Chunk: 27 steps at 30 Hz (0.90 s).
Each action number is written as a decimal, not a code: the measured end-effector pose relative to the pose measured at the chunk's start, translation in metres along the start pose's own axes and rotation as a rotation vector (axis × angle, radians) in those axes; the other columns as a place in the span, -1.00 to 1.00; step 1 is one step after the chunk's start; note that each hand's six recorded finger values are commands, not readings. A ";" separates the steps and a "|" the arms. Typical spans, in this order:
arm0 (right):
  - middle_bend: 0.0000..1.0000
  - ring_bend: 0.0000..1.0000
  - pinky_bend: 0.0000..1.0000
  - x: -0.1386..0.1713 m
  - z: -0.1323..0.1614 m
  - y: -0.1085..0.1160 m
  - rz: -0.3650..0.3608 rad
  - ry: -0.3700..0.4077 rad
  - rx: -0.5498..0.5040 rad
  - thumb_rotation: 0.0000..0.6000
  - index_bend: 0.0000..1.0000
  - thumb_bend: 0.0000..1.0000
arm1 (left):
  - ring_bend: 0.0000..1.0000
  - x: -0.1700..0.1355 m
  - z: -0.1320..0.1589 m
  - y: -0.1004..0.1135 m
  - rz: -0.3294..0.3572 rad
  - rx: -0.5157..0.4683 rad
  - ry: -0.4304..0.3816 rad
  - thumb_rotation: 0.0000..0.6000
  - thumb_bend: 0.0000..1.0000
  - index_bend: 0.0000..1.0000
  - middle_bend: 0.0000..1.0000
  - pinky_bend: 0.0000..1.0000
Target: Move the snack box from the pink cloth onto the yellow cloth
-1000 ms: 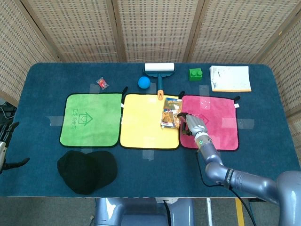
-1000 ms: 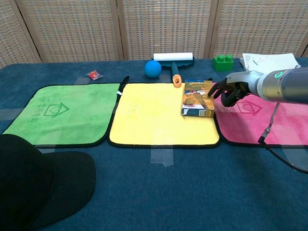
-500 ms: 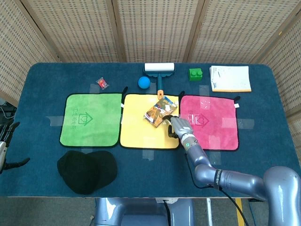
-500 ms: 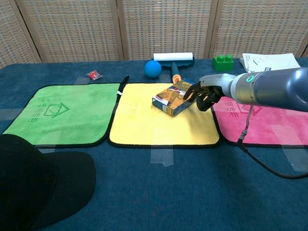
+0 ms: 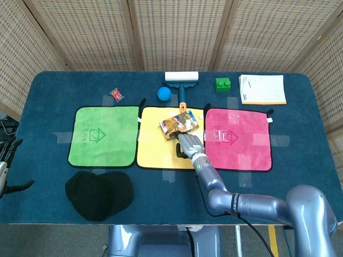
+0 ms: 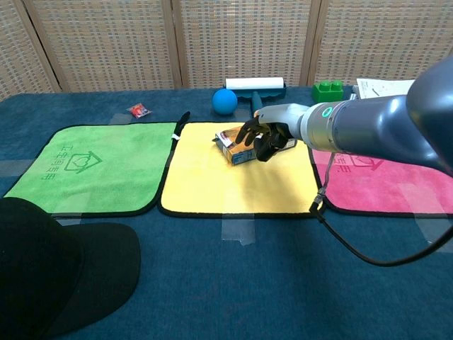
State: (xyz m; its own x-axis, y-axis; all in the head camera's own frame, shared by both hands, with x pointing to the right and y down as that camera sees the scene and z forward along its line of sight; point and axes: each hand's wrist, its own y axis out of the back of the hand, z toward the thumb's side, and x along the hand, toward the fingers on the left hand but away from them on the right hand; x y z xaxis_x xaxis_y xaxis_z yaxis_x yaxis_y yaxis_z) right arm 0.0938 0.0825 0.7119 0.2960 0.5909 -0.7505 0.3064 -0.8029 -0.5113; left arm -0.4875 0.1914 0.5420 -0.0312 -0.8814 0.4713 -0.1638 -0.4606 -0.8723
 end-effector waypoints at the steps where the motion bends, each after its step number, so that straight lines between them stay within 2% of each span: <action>1: -0.53 -0.64 -0.47 0.002 0.002 0.002 -0.001 0.006 -0.003 1.00 -0.56 1.00 | -1.00 0.000 -0.001 0.001 0.002 -0.002 0.001 1.00 -1.00 -1.00 -1.00 -1.00; 6: -0.53 -0.64 -0.47 0.018 0.004 0.018 -0.020 0.043 -0.007 1.00 -0.56 1.00 | -1.00 0.000 -0.003 0.004 0.008 -0.013 0.005 1.00 -1.00 -1.00 -1.00 -1.00; 10: -0.54 -0.64 -0.48 0.040 -0.007 0.042 -0.074 0.082 0.033 1.00 -0.57 0.98 | -1.00 -0.002 -0.002 0.006 0.010 -0.021 -0.003 1.00 -1.00 -1.00 -1.00 -1.00; 11: -0.57 -0.64 -0.53 0.046 -0.011 0.047 -0.090 0.088 0.046 1.00 -0.61 0.80 | -1.00 -0.002 -0.002 0.006 0.010 -0.022 -0.007 1.00 -1.00 -1.00 -1.00 -1.00; 13: -0.69 -0.70 -0.76 0.059 -0.024 0.059 -0.131 0.101 0.075 1.00 -0.75 0.06 | -1.00 -0.003 -0.001 0.007 0.010 -0.023 -0.014 1.00 -1.00 -1.00 -1.00 -1.00; 14: -0.80 -0.80 -0.91 0.066 -0.030 0.064 -0.150 0.106 0.087 1.00 -0.86 -0.46 | -1.00 -0.004 0.000 0.007 0.011 -0.024 -0.018 1.00 -1.00 -1.00 -1.00 -1.00; 15: -0.91 -0.91 -0.99 0.072 -0.036 0.068 -0.169 0.110 0.098 1.00 -0.94 -0.81 | -1.00 -0.004 -0.001 0.007 0.013 -0.023 -0.019 1.00 -1.00 -1.00 -1.00 -1.00; 16: -0.96 -0.96 -1.00 0.080 -0.045 0.074 -0.196 0.116 0.111 1.00 -0.97 -0.93 | -1.00 -0.005 -0.001 0.008 0.016 -0.022 -0.020 1.00 -1.00 -1.00 -1.00 -1.00; 17: -1.00 -1.00 -1.00 0.087 -0.053 0.077 -0.217 0.119 0.122 1.00 -1.00 -1.00 | -1.00 -0.005 -0.001 0.008 0.020 -0.020 -0.021 1.00 -1.00 -1.00 -1.00 -1.00; 21: -1.00 -1.00 -1.00 0.117 -0.088 0.092 -0.325 0.136 0.187 1.00 -1.00 -1.00 | -1.00 -0.006 0.000 0.010 0.044 -0.014 -0.031 1.00 -1.00 -1.00 -1.00 -1.00; 24: -1.00 -1.00 -1.00 0.145 -0.122 0.103 -0.443 0.140 0.237 1.00 -1.00 -1.00 | -1.00 -0.007 0.002 0.009 0.058 -0.013 -0.044 1.00 -1.00 -1.00 -1.00 -1.00; 27: -1.00 -1.00 -1.00 0.179 -0.167 0.110 -0.553 0.104 0.261 1.00 -1.00 -1.00 | -1.00 -0.010 0.003 0.007 0.057 -0.011 -0.054 1.00 -1.00 -1.00 -1.00 -1.00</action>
State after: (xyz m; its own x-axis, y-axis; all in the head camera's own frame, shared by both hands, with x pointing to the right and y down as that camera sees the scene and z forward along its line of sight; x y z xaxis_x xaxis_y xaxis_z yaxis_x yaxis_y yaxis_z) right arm 0.3318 0.1133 0.5913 0.2475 0.9188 -0.3074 0.2118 -0.3609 -0.9082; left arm -0.4854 0.1963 0.5305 0.0119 -0.9108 0.4128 -0.1744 -0.4084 -0.8960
